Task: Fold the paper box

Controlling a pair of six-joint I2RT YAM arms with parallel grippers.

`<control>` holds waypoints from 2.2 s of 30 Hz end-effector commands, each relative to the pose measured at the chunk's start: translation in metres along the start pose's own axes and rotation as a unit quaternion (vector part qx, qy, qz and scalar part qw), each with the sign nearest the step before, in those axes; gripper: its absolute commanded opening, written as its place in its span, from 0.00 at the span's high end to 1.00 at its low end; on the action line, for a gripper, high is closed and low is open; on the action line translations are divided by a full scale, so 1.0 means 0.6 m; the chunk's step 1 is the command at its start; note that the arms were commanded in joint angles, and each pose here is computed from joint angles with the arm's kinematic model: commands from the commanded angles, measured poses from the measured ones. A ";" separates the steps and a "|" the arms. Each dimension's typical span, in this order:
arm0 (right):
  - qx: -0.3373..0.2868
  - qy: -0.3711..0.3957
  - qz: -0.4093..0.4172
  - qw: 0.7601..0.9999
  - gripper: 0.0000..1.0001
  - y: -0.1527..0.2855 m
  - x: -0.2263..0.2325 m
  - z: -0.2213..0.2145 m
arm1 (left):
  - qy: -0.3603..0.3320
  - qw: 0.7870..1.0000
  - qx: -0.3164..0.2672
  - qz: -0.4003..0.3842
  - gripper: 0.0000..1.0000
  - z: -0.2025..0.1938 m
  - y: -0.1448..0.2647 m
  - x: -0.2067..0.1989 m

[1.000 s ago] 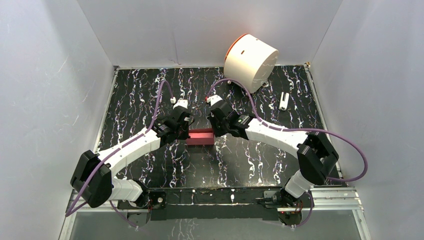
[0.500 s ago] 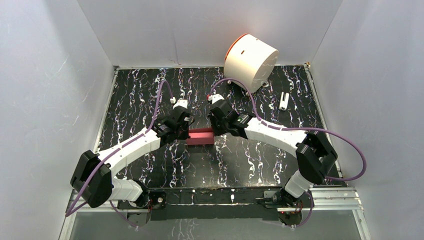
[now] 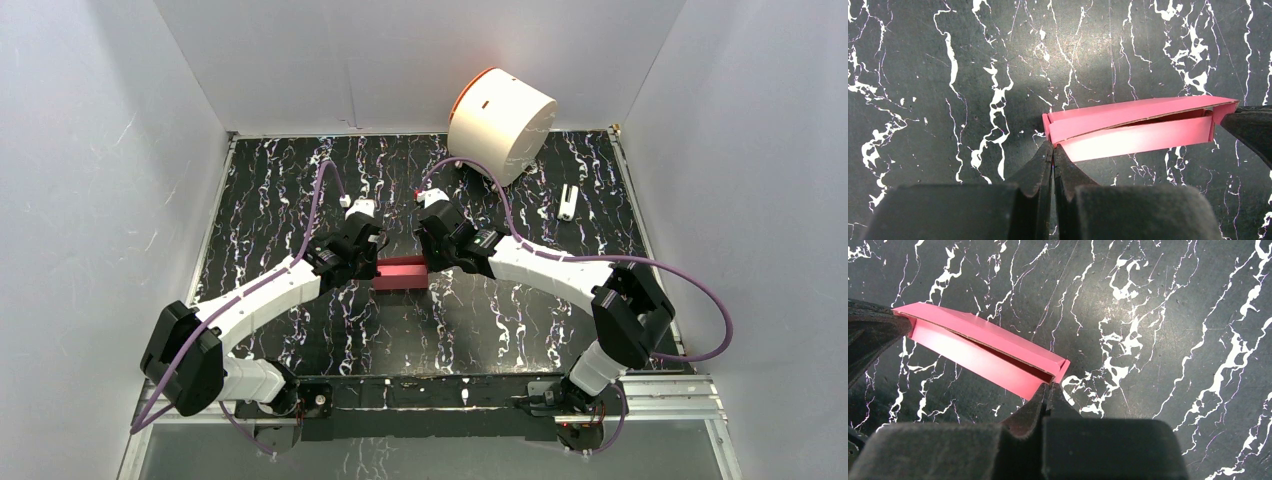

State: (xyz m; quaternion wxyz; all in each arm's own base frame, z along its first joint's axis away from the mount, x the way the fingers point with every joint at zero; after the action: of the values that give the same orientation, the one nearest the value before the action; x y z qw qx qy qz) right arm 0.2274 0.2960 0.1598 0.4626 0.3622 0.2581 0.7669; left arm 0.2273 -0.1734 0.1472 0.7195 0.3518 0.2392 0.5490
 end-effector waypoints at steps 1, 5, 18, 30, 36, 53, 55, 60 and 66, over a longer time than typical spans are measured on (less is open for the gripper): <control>0.001 -0.005 0.024 1.000 1.00 -0.004 0.020 -0.007 | -0.009 0.998 0.056 -0.026 1.00 -0.048 -0.001 -0.011; 0.004 -0.005 0.021 1.000 1.00 -0.004 0.018 -0.015 | -0.007 0.998 0.056 -0.027 1.00 -0.051 -0.001 -0.011; 0.014 0.005 0.001 1.000 1.00 -0.008 0.003 -0.041 | 0.004 0.998 0.047 -0.034 1.00 -0.057 0.001 -0.011; 0.020 0.023 -0.006 1.000 1.00 -0.004 -0.005 -0.050 | 0.007 0.998 0.046 -0.032 1.00 -0.062 0.002 -0.008; 0.031 0.025 0.001 0.999 1.00 -0.014 0.001 -0.071 | 0.013 0.998 0.043 -0.037 1.00 -0.070 0.001 -0.008; 0.001 0.070 0.027 0.997 1.00 -0.021 -0.008 -0.092 | 0.030 0.999 0.023 -0.038 1.00 -0.102 -0.010 0.000; -0.018 0.071 0.047 0.996 0.96 -0.006 0.003 -0.076 | 0.028 0.999 0.022 -0.033 1.00 -0.102 -0.011 0.002; -0.075 0.044 0.109 0.990 0.62 0.034 0.037 -0.031 | 0.025 0.999 0.022 -0.028 1.00 -0.104 -0.012 0.004; -0.133 -0.008 0.123 0.983 0.38 0.058 0.047 0.024 | 0.023 0.999 0.021 -0.027 1.00 -0.104 -0.011 0.004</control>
State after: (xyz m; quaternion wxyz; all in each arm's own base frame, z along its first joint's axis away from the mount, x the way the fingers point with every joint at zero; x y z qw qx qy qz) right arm 0.1976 0.2979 0.1639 0.4120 0.3229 0.1908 0.8304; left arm 0.2165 -0.1687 0.1358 0.7447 0.2621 0.2475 0.5617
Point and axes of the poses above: each gripper's point midway between its finger pads, its own y axis back along the fingers, its own x axis along the line the jaws close on, z = x × y, the point moved 6 cm from there along y, back along the fingers, and after that the axes turned 13 degrees about -y, right-handed, at the moved point
